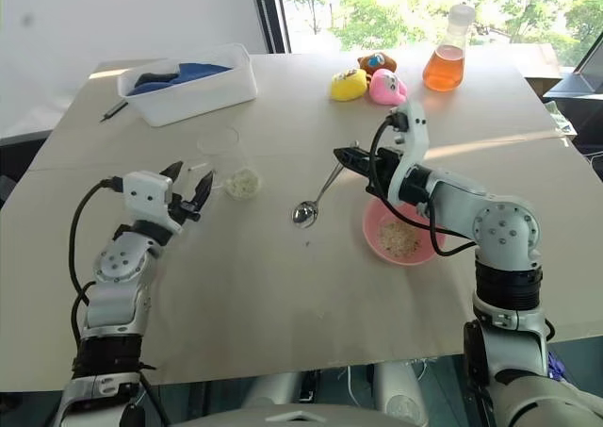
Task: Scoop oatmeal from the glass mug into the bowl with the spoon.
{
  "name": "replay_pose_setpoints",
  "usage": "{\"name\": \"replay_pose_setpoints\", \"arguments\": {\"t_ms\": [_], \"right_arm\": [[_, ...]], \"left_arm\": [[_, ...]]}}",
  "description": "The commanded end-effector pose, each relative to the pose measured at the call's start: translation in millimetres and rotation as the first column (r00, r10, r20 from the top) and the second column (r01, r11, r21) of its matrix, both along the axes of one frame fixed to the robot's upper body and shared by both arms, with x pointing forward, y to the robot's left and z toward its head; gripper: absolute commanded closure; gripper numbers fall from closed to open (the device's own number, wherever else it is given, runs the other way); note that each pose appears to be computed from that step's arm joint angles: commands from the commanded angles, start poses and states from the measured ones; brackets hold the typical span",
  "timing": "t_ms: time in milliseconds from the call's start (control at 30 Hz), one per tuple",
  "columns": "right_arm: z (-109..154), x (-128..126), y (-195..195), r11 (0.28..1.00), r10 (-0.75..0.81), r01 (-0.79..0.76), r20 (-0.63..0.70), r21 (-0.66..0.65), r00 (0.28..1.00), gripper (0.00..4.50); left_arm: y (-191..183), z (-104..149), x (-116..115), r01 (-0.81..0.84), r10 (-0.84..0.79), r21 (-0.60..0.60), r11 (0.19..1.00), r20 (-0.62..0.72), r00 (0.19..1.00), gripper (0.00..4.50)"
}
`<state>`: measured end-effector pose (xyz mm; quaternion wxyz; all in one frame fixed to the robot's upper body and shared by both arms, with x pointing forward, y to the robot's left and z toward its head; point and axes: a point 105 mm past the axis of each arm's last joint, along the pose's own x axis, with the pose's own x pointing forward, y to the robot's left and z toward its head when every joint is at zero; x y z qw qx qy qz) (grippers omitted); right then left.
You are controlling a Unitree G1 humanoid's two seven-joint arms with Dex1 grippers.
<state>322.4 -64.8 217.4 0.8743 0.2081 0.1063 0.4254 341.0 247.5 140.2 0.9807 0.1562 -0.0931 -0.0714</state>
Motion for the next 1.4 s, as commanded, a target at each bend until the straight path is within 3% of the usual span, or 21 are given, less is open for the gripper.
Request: {"name": "replay_pose_setpoints", "arguments": {"t_ms": [33,100,200,233,267,467,600,833,967,1033,1233,1400], "right_arm": [[17.8,-5.4,0.4,1.000,0.006,-0.008,0.083,0.021,0.997,4.50],[17.5,-5.2,0.1,1.000,0.004,-0.006,0.084,0.020,0.996,4.50],[16.4,-4.6,-1.2,1.000,0.001,-0.003,0.084,0.019,0.996,4.50],[15.7,-4.3,-1.9,1.000,0.000,-0.001,0.084,0.018,0.996,4.50],[15.0,-4.2,-2.6,1.000,-0.001,0.000,0.084,0.017,0.996,4.50],[15.9,-2.9,-4.4,1.000,-0.001,-0.001,0.095,0.012,0.996,4.50],[29.7,0.8,-3.4,1.000,-0.016,0.012,0.139,0.023,0.990,4.50],[100.0,7.9,10.1,0.991,-0.068,0.027,0.316,0.131,0.946,4.50],[121.0,4.1,22.4,0.990,-0.029,-0.027,0.374,0.142,0.927,4.50],[117.2,4.4,27.5,0.995,-0.001,-0.039,0.390,0.096,0.921,4.50],[74.3,8.3,35.8,0.971,0.123,-0.005,0.475,-0.241,0.871,4.50],[53.0,8.5,52.8,0.943,0.205,-0.048,0.460,-0.330,0.864,4.50]], "left_arm": [[1.8,8.9,5.4,-0.015,0.015,-0.005,1.000,0.024,1.000,1.92],[0.8,9.2,8.3,-0.015,0.015,-0.010,1.000,0.023,1.000,2.29],[-2.5,7.6,11.9,-0.005,0.005,-0.011,1.000,0.016,1.000,3.75],[-3.8,6.7,13.5,-0.001,0.001,-0.011,1.000,0.012,1.000,3.75],[-4.7,6.1,15.1,0.002,-0.002,-0.012,1.000,0.010,1.000,4.44],[-7.6,5.2,23.0,0.006,-0.006,-0.019,1.000,0.008,1.000,4.48],[-20.3,6.2,26.3,0.057,-0.056,-0.037,0.998,0.012,0.998,4.48],[-61.8,13.5,30.0,0.235,-0.235,0.001,0.972,0.019,0.972,4.48],[-77.9,12.4,33.8,0.306,-0.307,0.057,0.950,-0.006,0.952,4.48],[-82.4,12.9,35.9,0.330,-0.330,0.072,0.941,-0.012,0.944,4.48],[-85.2,11.7,41.9,0.362,-0.361,0.148,0.920,-0.032,0.932,4.48],[-93.3,14.0,43.7,0.397,-0.398,0.183,0.900,-0.031,0.917,4.48]]}}
